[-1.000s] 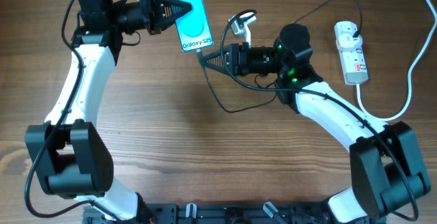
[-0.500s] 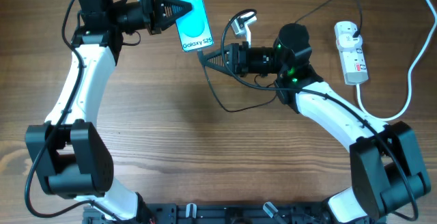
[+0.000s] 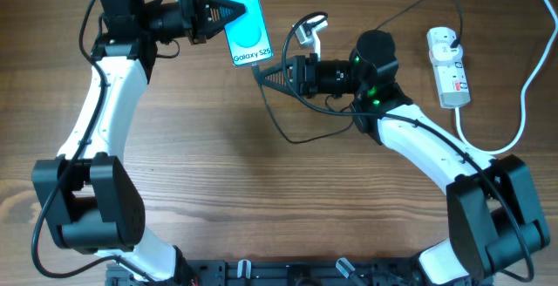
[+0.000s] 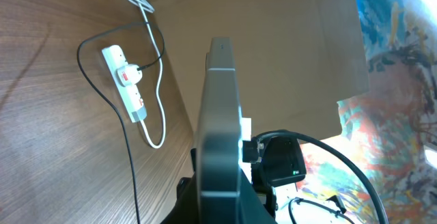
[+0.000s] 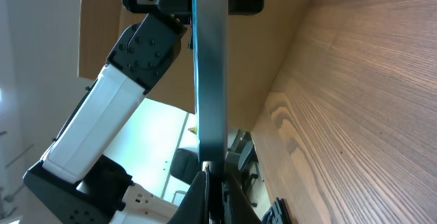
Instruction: Plug charger to phone and switch on socket
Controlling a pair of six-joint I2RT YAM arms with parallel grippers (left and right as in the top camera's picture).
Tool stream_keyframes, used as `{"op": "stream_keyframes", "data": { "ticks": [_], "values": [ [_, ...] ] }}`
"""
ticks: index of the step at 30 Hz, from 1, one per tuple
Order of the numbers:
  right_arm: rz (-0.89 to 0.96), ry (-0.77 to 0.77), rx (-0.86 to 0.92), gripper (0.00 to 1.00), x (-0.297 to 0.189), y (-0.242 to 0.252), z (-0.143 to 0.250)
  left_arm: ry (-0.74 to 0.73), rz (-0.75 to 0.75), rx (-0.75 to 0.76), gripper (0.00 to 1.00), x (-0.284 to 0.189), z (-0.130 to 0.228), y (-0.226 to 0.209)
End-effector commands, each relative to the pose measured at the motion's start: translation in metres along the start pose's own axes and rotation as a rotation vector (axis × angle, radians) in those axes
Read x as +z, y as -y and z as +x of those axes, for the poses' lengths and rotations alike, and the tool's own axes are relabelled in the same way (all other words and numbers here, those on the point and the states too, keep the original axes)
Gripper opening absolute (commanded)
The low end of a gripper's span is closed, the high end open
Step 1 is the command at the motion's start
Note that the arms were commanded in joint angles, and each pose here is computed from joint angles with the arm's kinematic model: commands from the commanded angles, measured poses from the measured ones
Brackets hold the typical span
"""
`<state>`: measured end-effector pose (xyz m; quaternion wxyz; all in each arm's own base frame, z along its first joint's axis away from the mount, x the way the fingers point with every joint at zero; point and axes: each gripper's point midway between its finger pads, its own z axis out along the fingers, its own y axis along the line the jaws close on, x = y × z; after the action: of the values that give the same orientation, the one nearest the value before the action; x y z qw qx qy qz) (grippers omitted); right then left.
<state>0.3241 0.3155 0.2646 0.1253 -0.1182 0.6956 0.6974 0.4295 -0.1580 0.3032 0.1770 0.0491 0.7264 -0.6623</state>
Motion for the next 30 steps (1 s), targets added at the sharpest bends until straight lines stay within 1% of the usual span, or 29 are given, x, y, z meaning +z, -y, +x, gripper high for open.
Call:
{"op": "stream_keyframes", "data": {
  "ticks": [1, 14, 22, 30],
  "values": [
    [-0.012, -0.038, 0.001, 0.04, 0.0006, 0.0004, 0.0076, 0.008, 0.005, 0.044, 0.04, -0.0028, -0.0025, 0.0139],
    [-0.001, -0.006, -0.002, 0.04, -0.0038, 0.003, 0.0002, 0.007, 0.005, 0.043, 0.04, -0.0028, -0.0025, 0.014],
    [-0.011, -0.03, -0.006, 0.04, -0.0039, 0.0011, 0.0044, 0.008, 0.005, 0.055, 0.04, -0.0028, -0.0026, 0.0139],
    [-0.002, -0.003, -0.004, 0.04, -0.0038, 0.0028, -0.0002, 0.007, 0.006, 0.054, 0.04, -0.0027, -0.0023, 0.0139]
  ]
}}
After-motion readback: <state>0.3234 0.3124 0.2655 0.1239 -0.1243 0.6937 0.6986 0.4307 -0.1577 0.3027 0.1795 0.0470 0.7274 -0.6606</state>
